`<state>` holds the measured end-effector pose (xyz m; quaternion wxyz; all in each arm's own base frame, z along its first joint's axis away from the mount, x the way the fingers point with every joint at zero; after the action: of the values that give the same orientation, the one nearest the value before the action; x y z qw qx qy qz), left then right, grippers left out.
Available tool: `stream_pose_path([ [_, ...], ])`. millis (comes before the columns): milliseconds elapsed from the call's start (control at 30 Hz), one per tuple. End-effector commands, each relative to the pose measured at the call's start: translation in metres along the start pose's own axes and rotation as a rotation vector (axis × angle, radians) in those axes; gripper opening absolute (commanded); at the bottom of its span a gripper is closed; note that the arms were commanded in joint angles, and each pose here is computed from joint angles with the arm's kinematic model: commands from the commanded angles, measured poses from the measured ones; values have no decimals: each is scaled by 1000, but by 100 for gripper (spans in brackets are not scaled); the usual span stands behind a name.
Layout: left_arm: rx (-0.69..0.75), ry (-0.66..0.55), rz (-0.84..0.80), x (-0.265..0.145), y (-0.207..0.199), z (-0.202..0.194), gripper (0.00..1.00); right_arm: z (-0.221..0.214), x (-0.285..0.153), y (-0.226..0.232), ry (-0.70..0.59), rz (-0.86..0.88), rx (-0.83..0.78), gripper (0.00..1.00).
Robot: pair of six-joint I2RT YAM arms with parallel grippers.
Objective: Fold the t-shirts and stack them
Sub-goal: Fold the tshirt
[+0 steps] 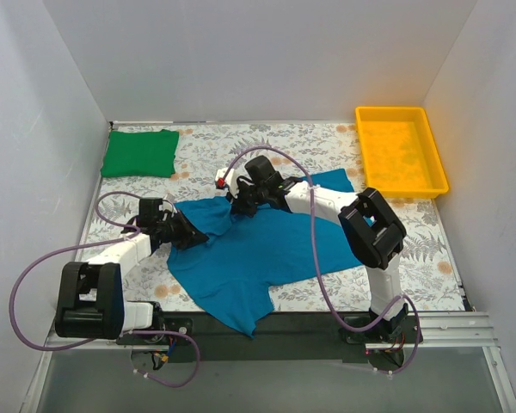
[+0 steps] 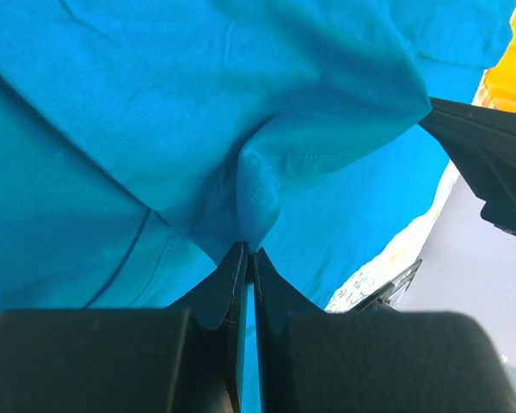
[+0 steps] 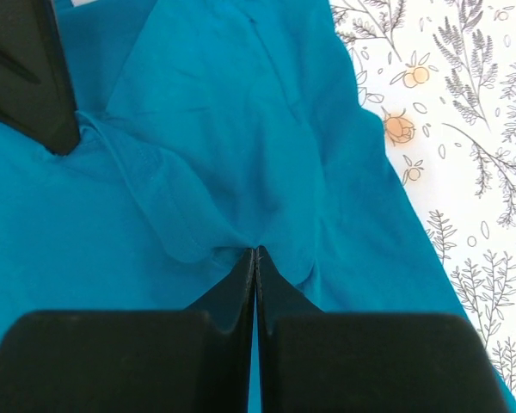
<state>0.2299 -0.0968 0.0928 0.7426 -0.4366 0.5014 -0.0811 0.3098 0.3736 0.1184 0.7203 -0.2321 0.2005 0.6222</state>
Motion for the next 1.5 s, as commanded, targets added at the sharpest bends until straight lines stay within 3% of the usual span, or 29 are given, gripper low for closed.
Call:
stream_pose_path([
  [0,37,1,-27,0,-9,4,0,12,-3,-4,-35,47,-22,1],
  [833,78,84,-10,4,-18,-6,0,0,12,-10,26,117,34,1],
  [1000,69,49,20,5,-16,-1,0,2,20,-23,55,32,125,1],
  [1133,68,17,32,6,-18,4,0,12,18,-38,64,-86,209,40],
  [1233,69,1,42,7,-18,8,0,14,13,-41,65,-117,219,47],
  [1400,73,-18,55,10,-16,12,0,15,-12,-41,44,-112,198,48],
  [1467,77,-20,59,11,-16,13,0,6,-21,-35,25,-35,179,47],
])
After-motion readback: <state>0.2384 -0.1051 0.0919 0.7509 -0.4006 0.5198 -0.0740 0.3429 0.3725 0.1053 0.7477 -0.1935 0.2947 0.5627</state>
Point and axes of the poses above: each gripper's point midway between its finger pads, its own x axis out along the fingers, its own y axis along the line the jaws close on, z = x × y, the point moved 6 cm from there along -x, back along the fingers, and after that the axes turned 4 degrees about -x, right-handed, at the moved point
